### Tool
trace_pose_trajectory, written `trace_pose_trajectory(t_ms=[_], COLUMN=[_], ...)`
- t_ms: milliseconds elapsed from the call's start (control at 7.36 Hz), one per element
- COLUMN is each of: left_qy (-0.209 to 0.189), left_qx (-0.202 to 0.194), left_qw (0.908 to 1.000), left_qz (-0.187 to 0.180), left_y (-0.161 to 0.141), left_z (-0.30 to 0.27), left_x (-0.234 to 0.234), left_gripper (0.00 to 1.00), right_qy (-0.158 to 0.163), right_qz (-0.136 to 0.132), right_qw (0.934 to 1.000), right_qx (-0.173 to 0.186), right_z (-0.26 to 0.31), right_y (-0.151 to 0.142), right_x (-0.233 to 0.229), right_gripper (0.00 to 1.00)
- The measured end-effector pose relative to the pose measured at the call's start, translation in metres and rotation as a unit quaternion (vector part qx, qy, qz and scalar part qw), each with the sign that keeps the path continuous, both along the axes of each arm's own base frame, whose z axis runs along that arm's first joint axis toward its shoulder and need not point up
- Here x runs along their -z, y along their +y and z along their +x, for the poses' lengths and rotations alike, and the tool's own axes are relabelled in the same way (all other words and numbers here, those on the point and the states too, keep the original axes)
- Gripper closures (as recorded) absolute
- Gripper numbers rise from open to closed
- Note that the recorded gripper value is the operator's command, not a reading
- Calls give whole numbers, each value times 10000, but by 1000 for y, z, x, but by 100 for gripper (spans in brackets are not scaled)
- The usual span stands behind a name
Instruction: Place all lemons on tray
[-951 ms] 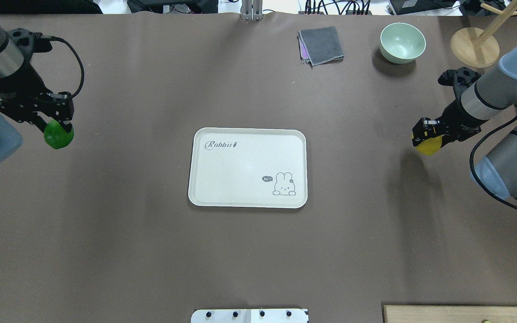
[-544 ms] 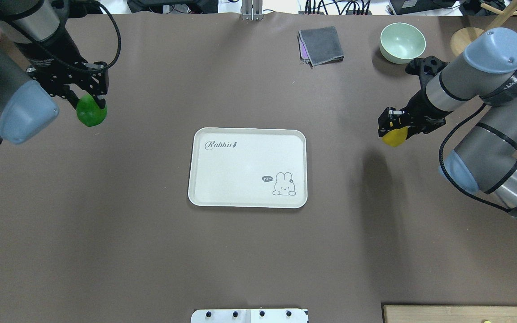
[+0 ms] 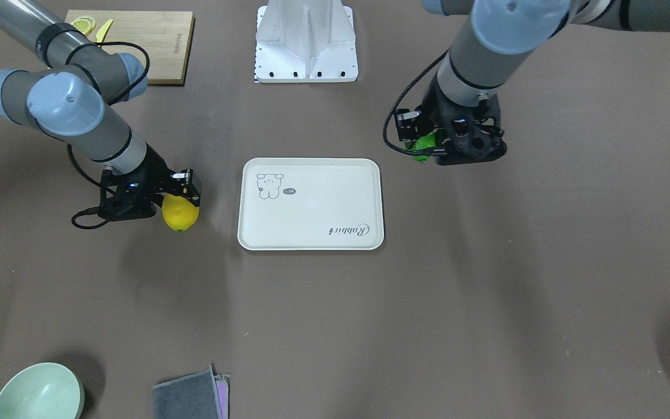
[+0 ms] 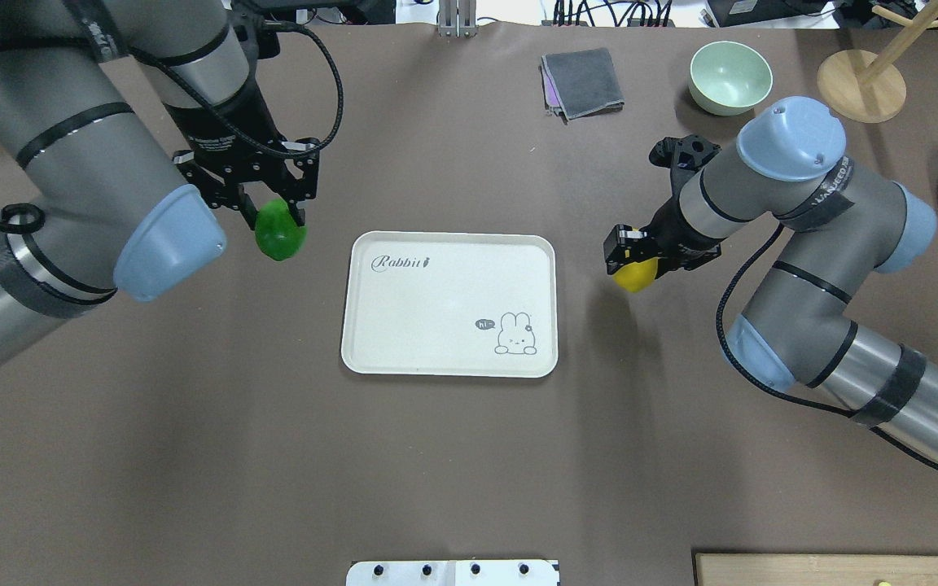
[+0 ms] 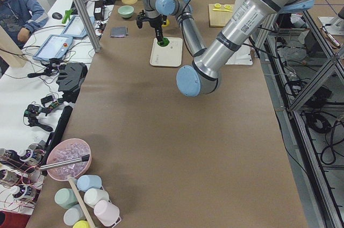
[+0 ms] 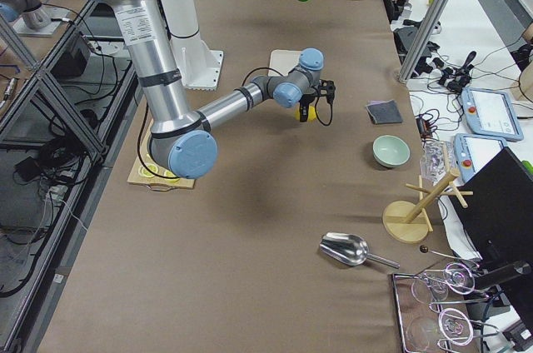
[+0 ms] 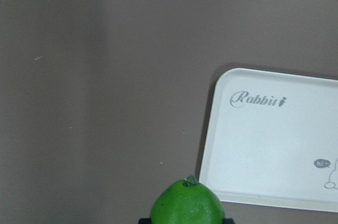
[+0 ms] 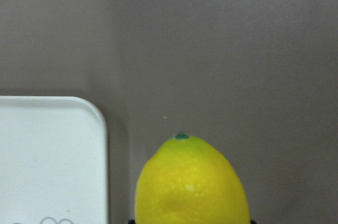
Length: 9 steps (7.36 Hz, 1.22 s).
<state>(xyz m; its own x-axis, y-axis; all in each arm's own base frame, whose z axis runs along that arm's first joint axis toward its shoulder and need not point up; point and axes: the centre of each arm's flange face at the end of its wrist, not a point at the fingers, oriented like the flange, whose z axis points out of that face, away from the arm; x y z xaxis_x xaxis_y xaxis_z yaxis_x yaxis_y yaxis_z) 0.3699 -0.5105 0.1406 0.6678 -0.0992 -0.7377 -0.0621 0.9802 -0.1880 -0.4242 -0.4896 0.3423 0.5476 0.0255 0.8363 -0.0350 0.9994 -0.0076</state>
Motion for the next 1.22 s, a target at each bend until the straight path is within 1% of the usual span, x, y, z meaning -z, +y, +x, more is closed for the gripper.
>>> trace_pose_trajectory(t_ms=[272,544,680,951,1087,1223], left_qy=[77,147,183,224,209,195], left_qx=[-61,-169,-128,-32,36,96], left_qw=[9999,9997,9997,9996,9998,9998], left_qz=[-59,-63,-115,-145,-48,30], left_y=[20,39,41,39,33,25], left_z=[43,76,86,99,104,111], left_x=[21,23,22,16,8,-2], left_gripper=[100,100,100,100,100,100], right_qy=[-209,-391,-473,-533,-534,-505], right_qz=[-90,-128,-138,-191,-220,-281], right_qw=[9997,9989,9984,9979,9978,9977], right_qx=[-126,-235,-288,-308,-319,-344], right_z=[-45,-100,-118,-134,-133,-120], right_y=[12,17,20,26,26,21], right_x=[45,76,79,79,78,74], right_gripper=[100,100,1,0,0,0])
